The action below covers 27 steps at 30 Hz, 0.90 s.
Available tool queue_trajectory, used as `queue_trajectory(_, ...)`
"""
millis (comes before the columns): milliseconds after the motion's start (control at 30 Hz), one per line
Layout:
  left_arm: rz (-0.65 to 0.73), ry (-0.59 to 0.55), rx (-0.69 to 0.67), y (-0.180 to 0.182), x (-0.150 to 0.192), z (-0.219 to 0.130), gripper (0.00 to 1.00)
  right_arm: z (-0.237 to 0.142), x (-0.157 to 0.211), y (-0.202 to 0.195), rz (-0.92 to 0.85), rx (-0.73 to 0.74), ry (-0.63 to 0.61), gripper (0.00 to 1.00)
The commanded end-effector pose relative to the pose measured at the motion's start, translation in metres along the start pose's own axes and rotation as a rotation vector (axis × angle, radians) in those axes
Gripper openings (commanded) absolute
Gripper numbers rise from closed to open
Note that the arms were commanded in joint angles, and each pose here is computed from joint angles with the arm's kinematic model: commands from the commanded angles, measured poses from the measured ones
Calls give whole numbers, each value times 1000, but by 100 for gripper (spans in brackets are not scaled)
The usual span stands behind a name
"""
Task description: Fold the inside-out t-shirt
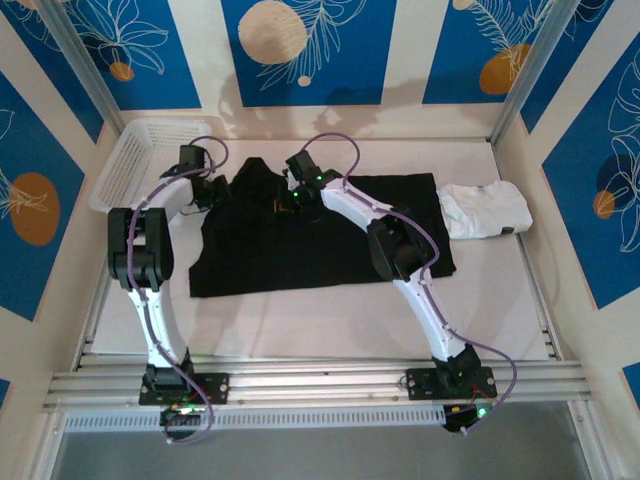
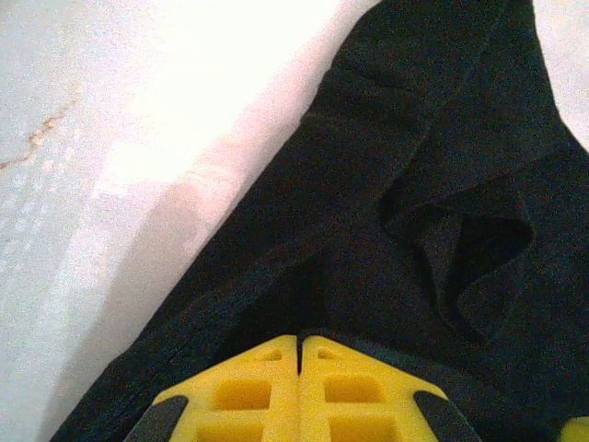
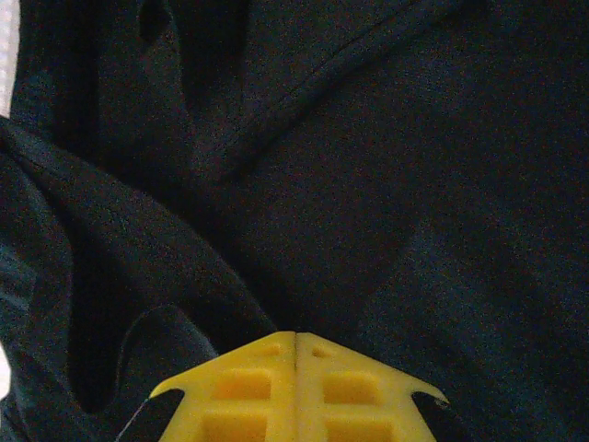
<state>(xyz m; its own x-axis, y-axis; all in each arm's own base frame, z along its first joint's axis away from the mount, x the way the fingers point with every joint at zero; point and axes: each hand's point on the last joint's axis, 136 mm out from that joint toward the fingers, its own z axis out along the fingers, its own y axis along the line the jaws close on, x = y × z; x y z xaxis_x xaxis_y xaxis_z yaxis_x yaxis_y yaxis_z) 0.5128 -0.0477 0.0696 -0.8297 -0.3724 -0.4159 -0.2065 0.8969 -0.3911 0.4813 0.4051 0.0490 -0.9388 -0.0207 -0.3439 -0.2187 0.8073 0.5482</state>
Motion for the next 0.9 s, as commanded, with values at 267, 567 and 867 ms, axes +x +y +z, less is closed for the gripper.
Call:
queue_trajectory(267, -51, -21, -23, 17, -8, -3, 22, -27, -19, 9, 8, -3, -58, 6)
queue_trajectory(567, -83, -70, 76, -6, -7, -35, 47, -85, -12, 5, -105, 25, -129, 29)
queue_trajectory(867, -76, -52, 226, -41, 62, -63, 51, -175, 49, -58, -194, 273, -187, 50)
